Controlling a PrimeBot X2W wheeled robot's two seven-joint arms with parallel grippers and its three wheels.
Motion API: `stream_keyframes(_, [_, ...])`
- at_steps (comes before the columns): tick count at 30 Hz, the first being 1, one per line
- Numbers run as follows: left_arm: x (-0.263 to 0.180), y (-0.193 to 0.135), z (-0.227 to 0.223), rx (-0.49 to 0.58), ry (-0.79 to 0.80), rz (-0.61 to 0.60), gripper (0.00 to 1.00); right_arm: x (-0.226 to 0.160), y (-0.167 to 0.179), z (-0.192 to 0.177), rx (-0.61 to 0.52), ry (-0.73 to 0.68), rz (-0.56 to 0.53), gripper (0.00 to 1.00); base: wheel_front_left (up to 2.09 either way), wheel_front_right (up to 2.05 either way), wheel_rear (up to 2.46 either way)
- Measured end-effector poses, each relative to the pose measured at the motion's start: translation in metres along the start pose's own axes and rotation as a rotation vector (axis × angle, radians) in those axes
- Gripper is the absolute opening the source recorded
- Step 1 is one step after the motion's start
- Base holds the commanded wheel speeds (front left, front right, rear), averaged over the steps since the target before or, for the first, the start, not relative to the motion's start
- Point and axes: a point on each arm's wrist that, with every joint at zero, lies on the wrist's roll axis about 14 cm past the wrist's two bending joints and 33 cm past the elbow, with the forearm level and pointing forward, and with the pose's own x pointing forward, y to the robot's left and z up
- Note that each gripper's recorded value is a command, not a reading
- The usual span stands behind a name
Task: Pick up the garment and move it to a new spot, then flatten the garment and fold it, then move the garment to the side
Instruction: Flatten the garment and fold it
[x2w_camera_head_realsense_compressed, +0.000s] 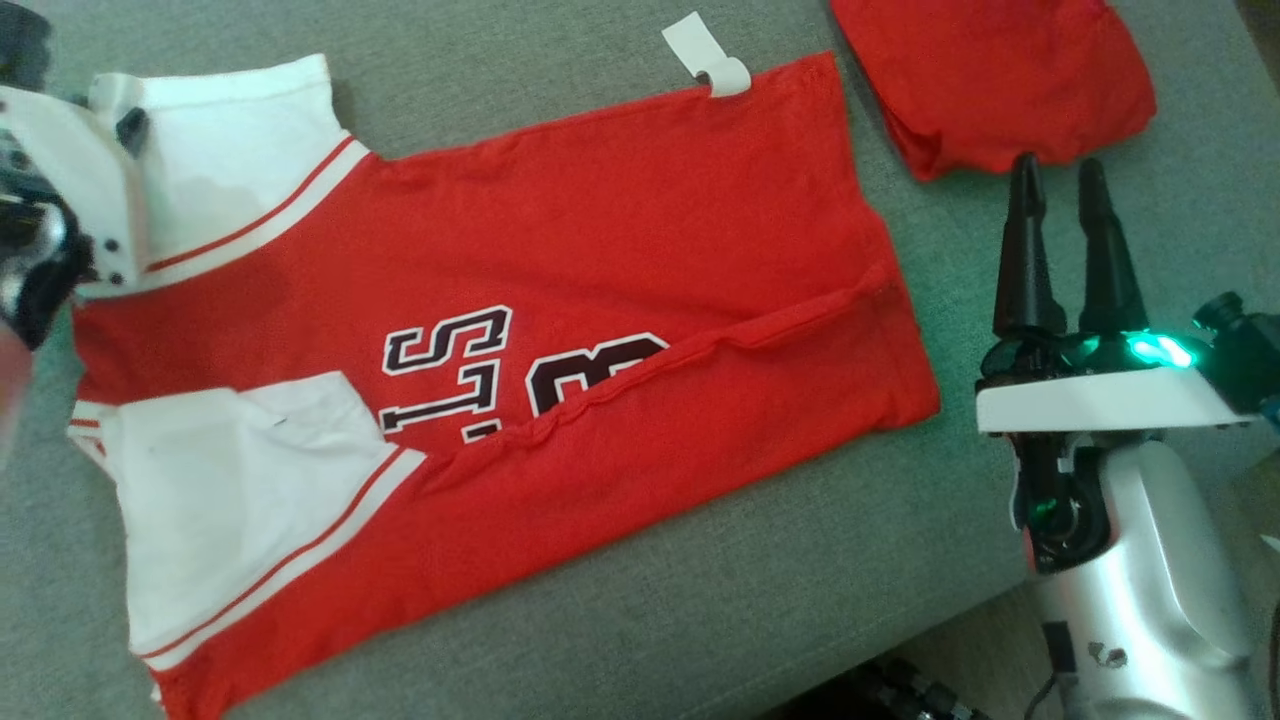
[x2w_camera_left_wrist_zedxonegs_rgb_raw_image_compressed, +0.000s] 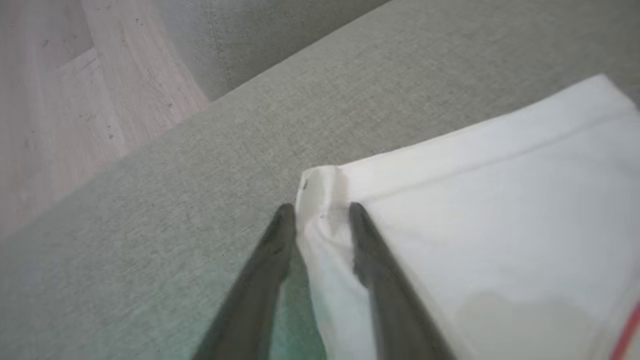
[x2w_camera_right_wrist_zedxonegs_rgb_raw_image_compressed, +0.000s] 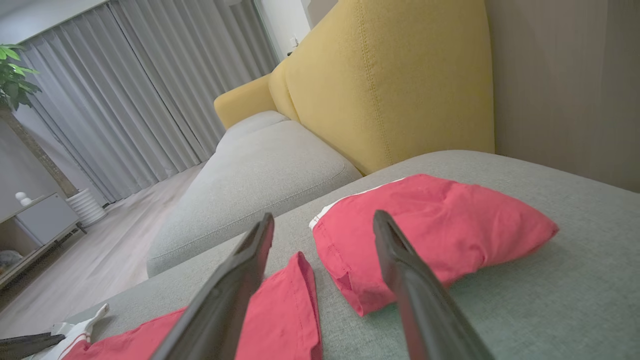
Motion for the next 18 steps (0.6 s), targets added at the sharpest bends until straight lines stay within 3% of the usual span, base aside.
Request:
stream_keyframes(5, [-0.013, -0.008, 0.007, 0.009, -0.086, -0.014, 0.00, 0.002, 0.004, 0.004, -0.015, -0.011, 0.014, 1.00, 0.00, 0.00, 0.00])
stream_keyframes(10, [-0.039, -0.015, 0.045, 0.038, -0.323, -0.005, 0.00, 0.005, 0.012, 0.004, -0.064, -0.010, 0.042, 1.00, 0.00, 0.00, 0.00])
stream_keyframes(18, [-0.095, -0.014, 0.081, 0.019, -0.628, 0.069, 0.00, 0.033, 0.019, -0.011, -0.180, 0.128, 0.058, 1.00, 0.00, 0.00, 0.00])
